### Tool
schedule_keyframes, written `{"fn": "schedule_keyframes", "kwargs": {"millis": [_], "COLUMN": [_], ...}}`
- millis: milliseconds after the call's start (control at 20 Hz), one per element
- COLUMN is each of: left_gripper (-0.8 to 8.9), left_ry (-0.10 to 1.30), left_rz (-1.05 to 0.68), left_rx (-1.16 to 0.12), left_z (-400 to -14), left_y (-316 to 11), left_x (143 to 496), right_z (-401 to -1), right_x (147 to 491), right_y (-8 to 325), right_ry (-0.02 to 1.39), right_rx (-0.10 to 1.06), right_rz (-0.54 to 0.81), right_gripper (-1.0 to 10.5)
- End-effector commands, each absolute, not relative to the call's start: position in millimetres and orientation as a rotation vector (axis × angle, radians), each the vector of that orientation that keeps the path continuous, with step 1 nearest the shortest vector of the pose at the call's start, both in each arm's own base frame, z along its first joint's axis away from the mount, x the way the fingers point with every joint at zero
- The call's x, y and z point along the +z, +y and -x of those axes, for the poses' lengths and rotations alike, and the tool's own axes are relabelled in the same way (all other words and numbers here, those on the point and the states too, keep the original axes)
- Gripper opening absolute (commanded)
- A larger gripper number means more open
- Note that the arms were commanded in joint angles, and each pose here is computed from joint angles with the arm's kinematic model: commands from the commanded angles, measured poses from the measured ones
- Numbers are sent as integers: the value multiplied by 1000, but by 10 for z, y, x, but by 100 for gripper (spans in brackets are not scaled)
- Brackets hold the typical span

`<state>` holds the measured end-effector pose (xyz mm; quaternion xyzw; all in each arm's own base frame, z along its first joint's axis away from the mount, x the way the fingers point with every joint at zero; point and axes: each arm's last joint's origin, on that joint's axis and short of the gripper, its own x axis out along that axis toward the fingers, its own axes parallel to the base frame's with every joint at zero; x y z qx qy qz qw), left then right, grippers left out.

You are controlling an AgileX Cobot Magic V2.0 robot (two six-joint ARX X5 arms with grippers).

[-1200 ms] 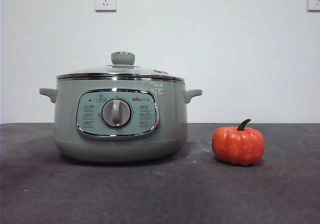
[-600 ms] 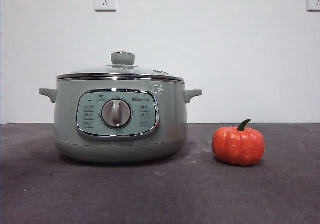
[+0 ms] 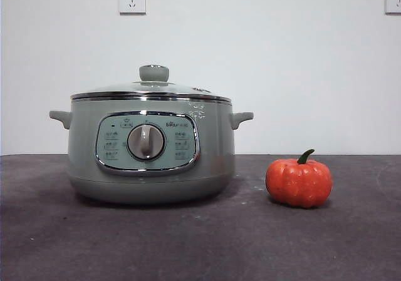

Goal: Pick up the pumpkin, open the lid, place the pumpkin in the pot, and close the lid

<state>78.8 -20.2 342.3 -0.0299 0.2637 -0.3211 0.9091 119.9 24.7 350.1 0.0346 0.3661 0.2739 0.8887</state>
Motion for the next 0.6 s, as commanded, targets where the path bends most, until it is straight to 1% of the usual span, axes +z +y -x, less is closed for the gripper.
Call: {"fn": "schedule_keyframes", "kwargs": {"millis": [50, 250, 300, 600], "left_gripper": [696, 696, 696, 696], "left_ry": [536, 535, 535, 536], "left_rz": [56, 56, 56, 56], "left_rx": [-663, -663, -663, -664], "left_z": [-784, -784, -784, -783], "left_y": [-200, -200, -200, -200], "left_x": [3432, 3433, 3433, 3432], "right_z": [-1310, -1648, -1751, -2369], "right_x": [3482, 3364, 3313, 2877], "right_y": [290, 464, 522, 882], "right_ry": [775, 827, 845, 933], "right_rx": [590, 652, 652, 566], "right_rz": [-66, -40, -23, 114], "right_gripper": [662, 662, 662, 662]}}
